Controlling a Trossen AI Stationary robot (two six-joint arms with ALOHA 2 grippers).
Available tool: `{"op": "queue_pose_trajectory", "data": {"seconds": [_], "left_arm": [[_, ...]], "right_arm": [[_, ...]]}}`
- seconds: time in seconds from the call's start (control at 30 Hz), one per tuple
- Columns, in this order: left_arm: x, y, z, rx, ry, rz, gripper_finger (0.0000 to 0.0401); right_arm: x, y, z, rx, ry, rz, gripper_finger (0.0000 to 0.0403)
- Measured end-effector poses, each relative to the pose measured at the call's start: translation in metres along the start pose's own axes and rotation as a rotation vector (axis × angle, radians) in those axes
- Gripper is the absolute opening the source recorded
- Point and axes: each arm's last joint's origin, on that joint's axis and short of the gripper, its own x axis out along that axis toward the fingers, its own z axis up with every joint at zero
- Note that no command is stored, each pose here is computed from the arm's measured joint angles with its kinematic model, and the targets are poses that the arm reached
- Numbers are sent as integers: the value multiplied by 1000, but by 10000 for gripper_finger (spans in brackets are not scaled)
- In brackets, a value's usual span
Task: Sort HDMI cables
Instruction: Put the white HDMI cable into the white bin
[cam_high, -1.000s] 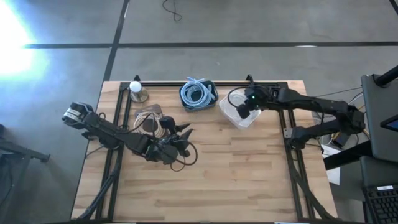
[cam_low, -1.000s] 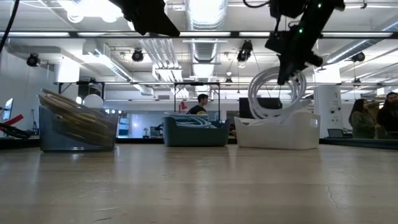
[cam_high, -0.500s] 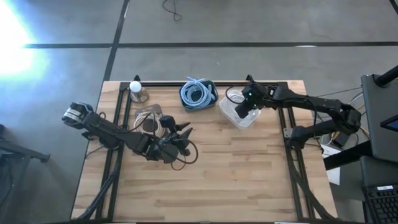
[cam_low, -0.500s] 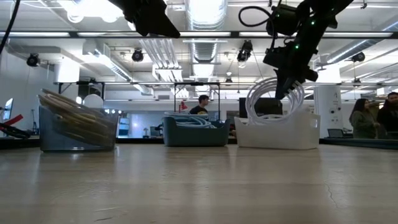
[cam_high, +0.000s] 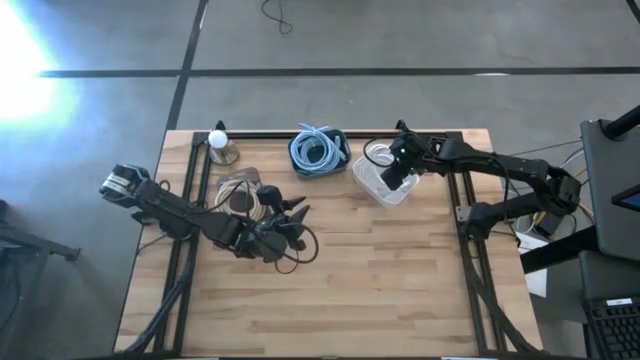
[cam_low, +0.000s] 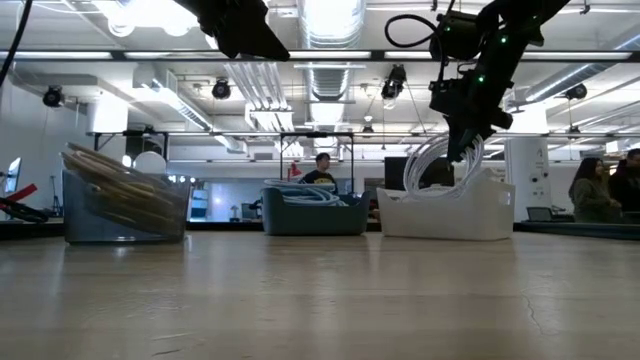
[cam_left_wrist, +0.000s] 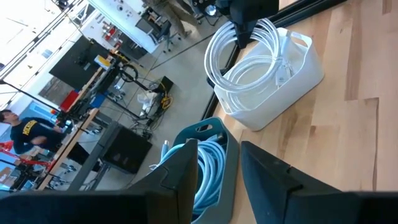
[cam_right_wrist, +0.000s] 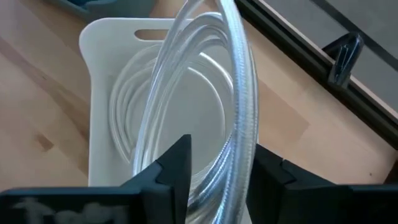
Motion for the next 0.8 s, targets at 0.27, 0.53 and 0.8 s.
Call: {"op": "queue_pose_trajectory", "data": {"seconds": [0.27, 0.53, 0.8], "left_arm": [[1, 0, 0, -1, 2, 2, 126], [2, 1, 0, -1, 4, 5, 126], [2, 1, 0, -3, 5, 6, 126]], "right_arm": [[-3, 0, 0, -14, -7, 26, 20], [-26, -5, -1, -7, -63, 160, 16], [-39, -8, -4, 30, -107, 182, 15]]}}
